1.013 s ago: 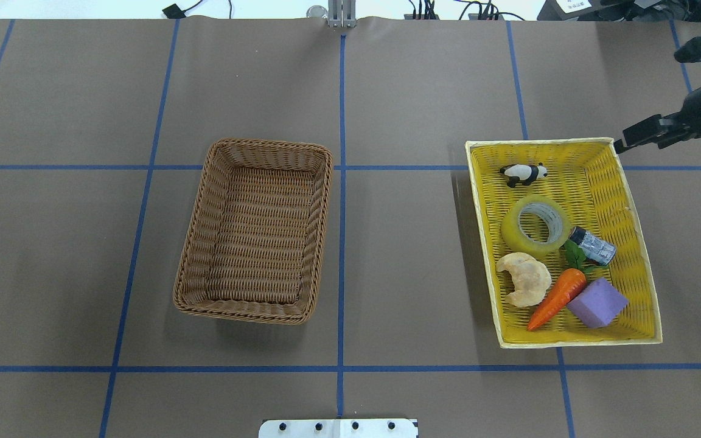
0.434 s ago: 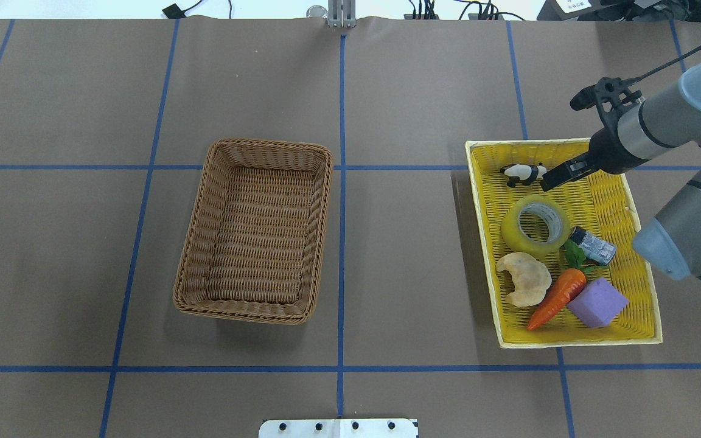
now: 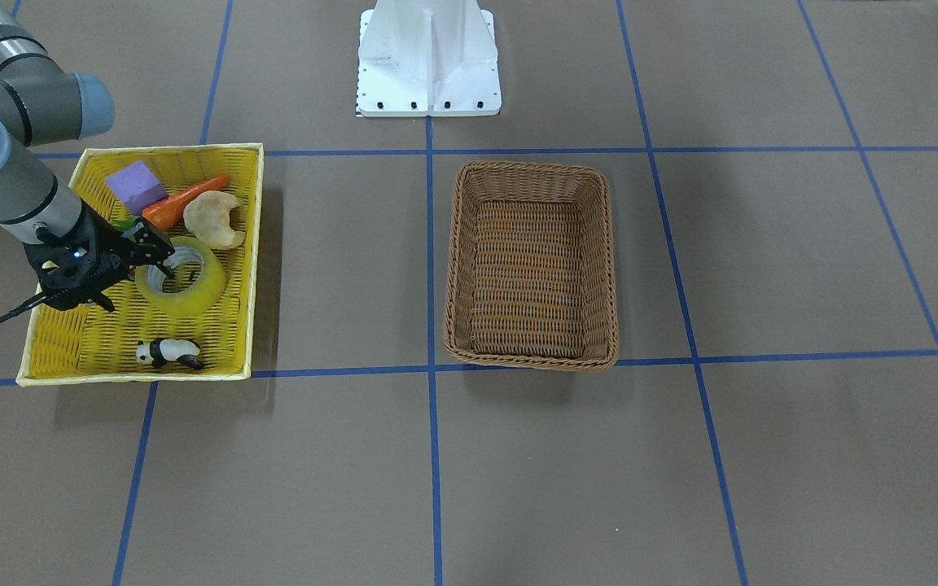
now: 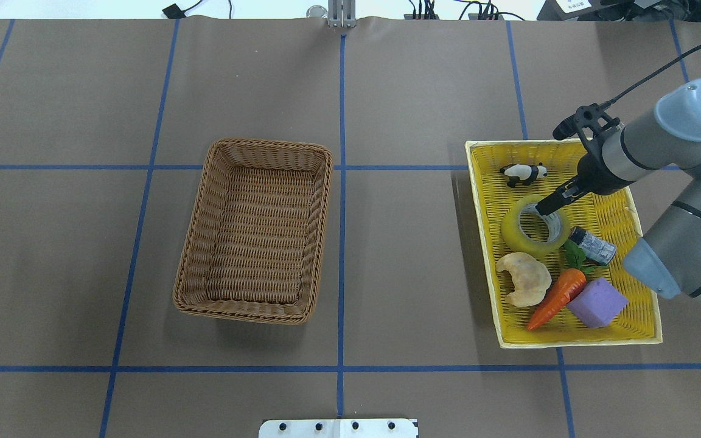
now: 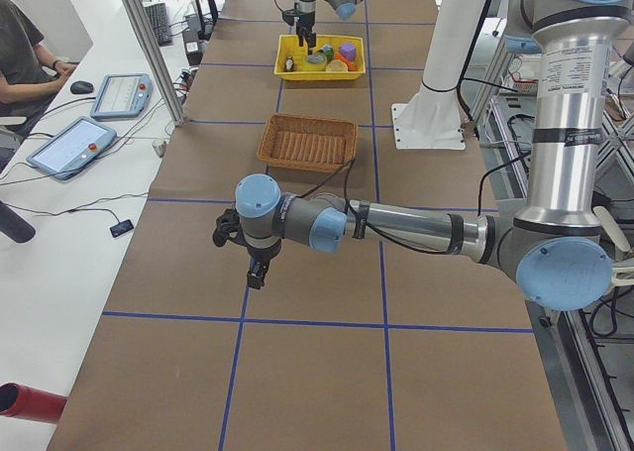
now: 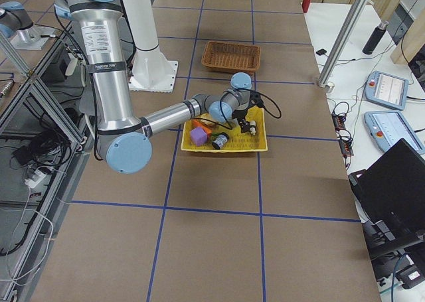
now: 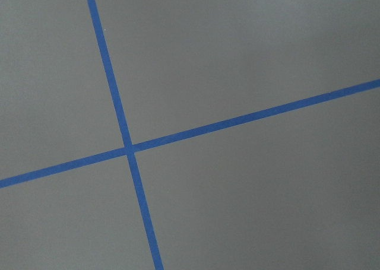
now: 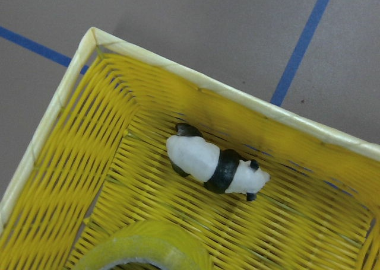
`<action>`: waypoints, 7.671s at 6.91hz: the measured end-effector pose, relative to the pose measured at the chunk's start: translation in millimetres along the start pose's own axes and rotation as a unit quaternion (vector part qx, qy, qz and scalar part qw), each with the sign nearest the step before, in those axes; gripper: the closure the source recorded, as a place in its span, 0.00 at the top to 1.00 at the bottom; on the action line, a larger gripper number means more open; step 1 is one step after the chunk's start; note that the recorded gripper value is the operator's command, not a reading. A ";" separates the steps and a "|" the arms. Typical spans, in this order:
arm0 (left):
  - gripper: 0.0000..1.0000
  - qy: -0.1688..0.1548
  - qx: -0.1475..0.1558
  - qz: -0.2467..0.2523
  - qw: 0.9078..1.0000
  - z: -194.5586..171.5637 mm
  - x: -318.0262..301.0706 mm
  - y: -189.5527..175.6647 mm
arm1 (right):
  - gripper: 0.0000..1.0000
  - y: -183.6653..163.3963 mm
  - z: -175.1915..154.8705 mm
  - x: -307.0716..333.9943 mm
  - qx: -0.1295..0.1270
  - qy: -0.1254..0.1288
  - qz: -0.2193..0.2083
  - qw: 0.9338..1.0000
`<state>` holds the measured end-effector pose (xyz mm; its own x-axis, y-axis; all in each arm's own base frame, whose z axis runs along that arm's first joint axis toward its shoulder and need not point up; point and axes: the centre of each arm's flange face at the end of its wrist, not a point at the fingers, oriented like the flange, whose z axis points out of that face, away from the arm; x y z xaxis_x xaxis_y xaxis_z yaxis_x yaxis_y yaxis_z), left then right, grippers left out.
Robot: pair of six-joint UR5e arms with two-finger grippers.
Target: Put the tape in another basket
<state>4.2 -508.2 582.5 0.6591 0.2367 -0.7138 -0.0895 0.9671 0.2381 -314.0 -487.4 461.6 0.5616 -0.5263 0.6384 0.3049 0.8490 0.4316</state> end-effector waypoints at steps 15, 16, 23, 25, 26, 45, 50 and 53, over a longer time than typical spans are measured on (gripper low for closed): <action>0.98 0.181 0.062 -0.096 0.977 -37.1 102.8 -30.8 | 0.00 -76.7 -127.8 -83.5 0.009 -0.186 0.207 0.960; 0.98 0.198 0.066 -0.111 0.972 -38.1 125.0 -38.0 | 0.00 -90.7 -135.9 -107.2 0.007 -0.198 0.225 0.954; 0.98 0.272 0.087 -0.149 0.947 -36.7 234.9 -69.9 | 0.00 -90.5 -122.0 -229.4 0.052 -0.311 0.300 0.900; 0.98 0.340 0.073 -0.200 0.916 -40.0 287.4 -69.2 | 0.00 -78.4 -119.5 -251.5 0.039 -0.352 0.306 0.884; 0.98 0.378 0.067 -0.222 0.896 -30.4 324.5 -66.0 | 0.00 -73.0 -121.3 -259.0 0.034 -0.375 0.312 0.872; 0.81 0.669 -0.046 -0.257 0.696 -38.4 514.3 -5.0 | 0.00 -43.4 -71.8 -337.9 0.006 -0.655 0.405 0.638; 0.00 0.670 -0.047 -0.256 0.695 -44.0 517.5 -2.5 | 0.99 -48.0 -75.8 -342.9 0.011 -0.660 0.407 0.631; 0.00 0.669 -0.048 -0.257 0.696 -43.6 517.4 -3.0 | 1.00 -49.5 -75.6 -340.8 0.012 -0.659 0.415 0.628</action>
<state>312.9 -384.5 183.7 -0.6573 -0.3303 -0.6774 -0.1902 0.9425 -0.2750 -462.3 -346.5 174.5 -0.6087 0.4999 0.6160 0.3067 0.8644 -0.3984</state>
